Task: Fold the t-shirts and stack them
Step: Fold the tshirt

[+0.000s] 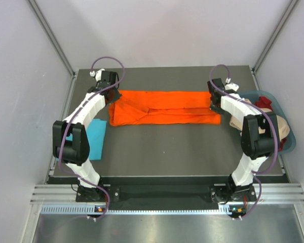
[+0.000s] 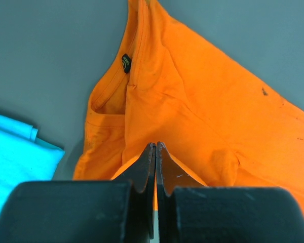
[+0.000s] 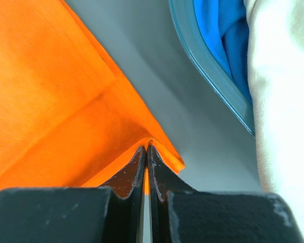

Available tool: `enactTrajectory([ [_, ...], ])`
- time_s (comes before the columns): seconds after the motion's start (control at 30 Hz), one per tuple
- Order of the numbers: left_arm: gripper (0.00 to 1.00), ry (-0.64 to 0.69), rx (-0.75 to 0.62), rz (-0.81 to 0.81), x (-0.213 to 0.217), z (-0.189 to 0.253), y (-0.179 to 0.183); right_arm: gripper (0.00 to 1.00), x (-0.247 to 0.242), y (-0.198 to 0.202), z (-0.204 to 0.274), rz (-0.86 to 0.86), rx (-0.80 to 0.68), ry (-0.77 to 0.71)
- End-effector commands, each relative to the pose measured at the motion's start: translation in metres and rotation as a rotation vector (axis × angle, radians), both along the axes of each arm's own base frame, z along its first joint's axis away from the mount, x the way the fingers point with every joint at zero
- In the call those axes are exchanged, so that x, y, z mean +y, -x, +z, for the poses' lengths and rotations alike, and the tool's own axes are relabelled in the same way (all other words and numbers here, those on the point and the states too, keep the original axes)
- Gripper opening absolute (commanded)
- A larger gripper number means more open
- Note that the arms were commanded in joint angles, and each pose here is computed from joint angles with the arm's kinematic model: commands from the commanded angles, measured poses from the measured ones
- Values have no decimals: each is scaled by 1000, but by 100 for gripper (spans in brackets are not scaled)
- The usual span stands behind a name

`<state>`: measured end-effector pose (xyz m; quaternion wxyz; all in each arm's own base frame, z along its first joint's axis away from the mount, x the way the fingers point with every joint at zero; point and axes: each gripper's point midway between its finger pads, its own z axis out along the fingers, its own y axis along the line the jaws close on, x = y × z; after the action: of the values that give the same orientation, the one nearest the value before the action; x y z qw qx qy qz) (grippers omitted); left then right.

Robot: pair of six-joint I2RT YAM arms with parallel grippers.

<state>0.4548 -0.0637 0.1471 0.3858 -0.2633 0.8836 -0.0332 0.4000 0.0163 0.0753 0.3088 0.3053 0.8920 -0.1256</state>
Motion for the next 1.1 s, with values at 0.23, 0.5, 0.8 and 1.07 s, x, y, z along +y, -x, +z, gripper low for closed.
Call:
enactTrajectory([
  [0.23, 0, -35, -92, 10, 2, 17, -48, 0, -7, -36, 10, -5, -28, 32],
  [0.5, 0, -72, -10, 23, 7, -19, -58, 0, -9, -45, -12, -11, 16, 45],
  [0.8, 0, -80, 33, 37, 10, -40, -63, 0, -9, -51, -13, -14, 15, 50],
  [1.07, 0, -122, 11, 72, 20, -26, -65, 0, -11, -61, 8, -22, -25, 57],
])
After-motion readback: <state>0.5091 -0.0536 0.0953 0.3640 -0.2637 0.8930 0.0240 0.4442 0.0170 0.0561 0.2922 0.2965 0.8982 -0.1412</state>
